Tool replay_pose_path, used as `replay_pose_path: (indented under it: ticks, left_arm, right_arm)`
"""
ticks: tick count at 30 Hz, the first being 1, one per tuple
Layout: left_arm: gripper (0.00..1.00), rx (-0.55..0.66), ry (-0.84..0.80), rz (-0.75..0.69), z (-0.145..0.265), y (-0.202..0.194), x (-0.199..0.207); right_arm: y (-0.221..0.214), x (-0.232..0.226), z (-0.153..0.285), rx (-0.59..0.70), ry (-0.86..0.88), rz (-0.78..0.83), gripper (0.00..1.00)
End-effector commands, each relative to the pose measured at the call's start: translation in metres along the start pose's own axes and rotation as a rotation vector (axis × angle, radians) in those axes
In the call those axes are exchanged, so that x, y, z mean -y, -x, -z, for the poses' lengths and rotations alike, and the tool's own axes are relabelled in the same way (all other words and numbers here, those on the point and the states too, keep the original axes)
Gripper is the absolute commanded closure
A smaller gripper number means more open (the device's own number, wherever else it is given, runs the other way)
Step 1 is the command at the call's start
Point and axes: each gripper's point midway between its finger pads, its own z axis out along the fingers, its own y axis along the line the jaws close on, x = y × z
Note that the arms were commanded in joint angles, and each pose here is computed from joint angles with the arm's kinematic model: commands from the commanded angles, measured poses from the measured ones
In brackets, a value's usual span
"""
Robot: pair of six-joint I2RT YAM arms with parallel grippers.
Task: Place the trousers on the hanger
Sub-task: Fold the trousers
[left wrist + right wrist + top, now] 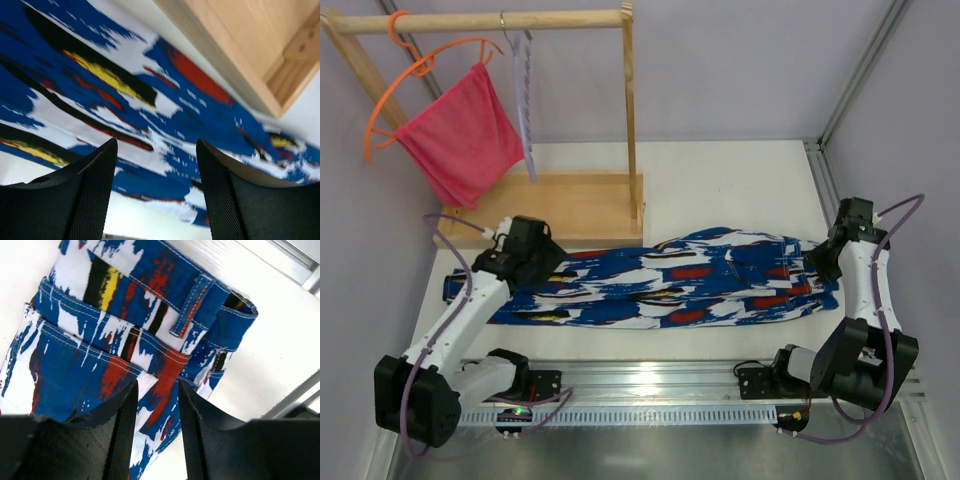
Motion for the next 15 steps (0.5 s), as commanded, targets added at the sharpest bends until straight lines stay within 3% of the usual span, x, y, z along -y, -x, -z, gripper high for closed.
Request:
replay_pose_path:
  ticks: [1,6,11,13,14,15]
  left_arm:
    - [0.35,0.014,-0.013,-0.046,0.008,-0.022,0.008]
    - [0.33,-0.006,0.016,0.04,-0.008,-0.036,-0.013]
    - [0.32,0.044,0.147,0.084,-0.004,-0.006,-0.036]
    - [0.34,0.005,0.081,0.079,-0.004,-0.001,-0.023]
    - [0.37,-0.068,-0.093,0.04,0.0,-0.009,0.015]
    - [0.35,-0.1,-0.153,-0.027,0.002,-0.023,0.029]
  right_arm:
    - [0.001,0.005,0.004,0.001,0.039,-0.036,0.59]
    - [-0.006,0.003,0.008,0.034,0.102,-0.03,0.59]
    - [-0.023,0.013,-0.005,0.034,0.062,-0.09,0.55]
    - [-0.02,0.017,-0.009,0.038,0.026,-0.107,0.55]
    - [-0.021,0.02,-0.016,0.019,-0.018,-0.114,0.55]
    - [-0.021,0.02,-0.019,0.014,-0.025,-0.114,0.55]
